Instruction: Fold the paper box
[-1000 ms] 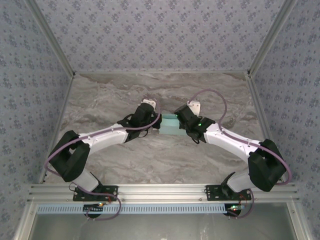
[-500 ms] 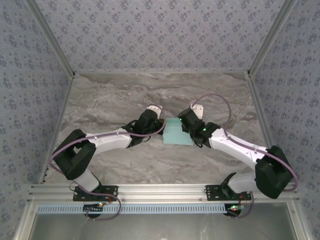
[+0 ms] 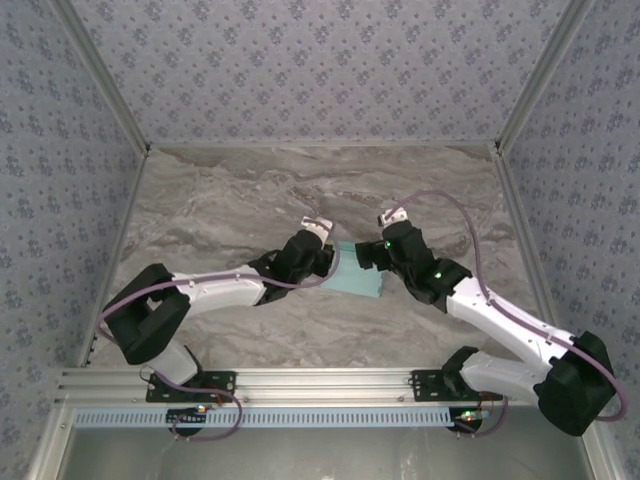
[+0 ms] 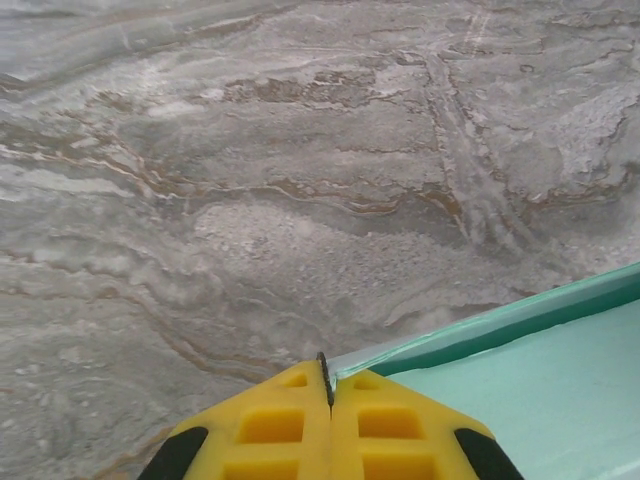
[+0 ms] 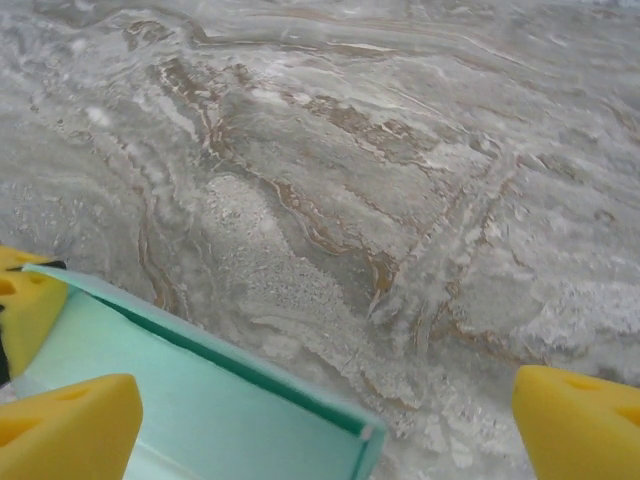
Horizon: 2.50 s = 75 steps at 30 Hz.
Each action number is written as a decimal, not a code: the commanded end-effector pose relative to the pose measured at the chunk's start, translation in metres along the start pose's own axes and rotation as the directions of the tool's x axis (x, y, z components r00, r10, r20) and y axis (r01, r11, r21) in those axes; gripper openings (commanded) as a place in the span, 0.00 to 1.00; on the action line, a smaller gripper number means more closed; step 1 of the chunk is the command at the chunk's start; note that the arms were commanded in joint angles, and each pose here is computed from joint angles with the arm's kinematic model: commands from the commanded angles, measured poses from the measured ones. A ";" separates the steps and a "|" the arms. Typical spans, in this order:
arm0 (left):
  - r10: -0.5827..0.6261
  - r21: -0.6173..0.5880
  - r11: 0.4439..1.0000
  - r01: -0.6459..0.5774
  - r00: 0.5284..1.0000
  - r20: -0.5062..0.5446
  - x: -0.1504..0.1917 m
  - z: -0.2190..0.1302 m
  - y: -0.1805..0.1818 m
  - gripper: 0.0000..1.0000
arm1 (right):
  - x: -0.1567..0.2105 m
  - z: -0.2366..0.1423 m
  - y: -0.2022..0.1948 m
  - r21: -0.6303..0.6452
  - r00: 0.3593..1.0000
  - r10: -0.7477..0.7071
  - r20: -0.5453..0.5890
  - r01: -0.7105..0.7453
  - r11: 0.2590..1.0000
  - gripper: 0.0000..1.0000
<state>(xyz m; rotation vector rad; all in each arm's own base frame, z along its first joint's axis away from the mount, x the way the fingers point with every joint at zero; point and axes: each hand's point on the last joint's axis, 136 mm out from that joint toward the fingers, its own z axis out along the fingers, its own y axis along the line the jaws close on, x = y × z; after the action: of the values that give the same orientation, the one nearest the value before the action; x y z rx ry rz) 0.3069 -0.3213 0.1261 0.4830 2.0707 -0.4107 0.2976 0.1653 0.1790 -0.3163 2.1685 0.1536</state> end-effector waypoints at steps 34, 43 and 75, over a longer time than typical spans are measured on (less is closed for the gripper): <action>0.214 0.000 0.976 -0.219 0.955 0.205 0.019 -0.008 0.009 0.05 | 0.022 0.049 0.089 -0.160 0.433 -0.825 0.364 0.901 0.402 0.64; 0.197 0.079 0.971 -0.225 0.943 0.268 0.015 -0.021 -0.002 0.59 | 0.033 0.058 0.086 -0.138 0.423 -0.837 0.347 0.906 0.401 0.52; -0.419 0.164 0.889 0.427 0.904 -0.082 -0.035 0.012 0.050 0.91 | 0.056 0.073 0.083 -0.210 0.492 -0.797 0.352 0.871 0.445 0.47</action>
<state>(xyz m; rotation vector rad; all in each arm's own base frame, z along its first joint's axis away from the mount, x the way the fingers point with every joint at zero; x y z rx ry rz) 0.3555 -0.2793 0.1403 0.1310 2.1727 -0.7872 0.3131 0.2575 0.1225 -1.4401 1.4303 -0.0542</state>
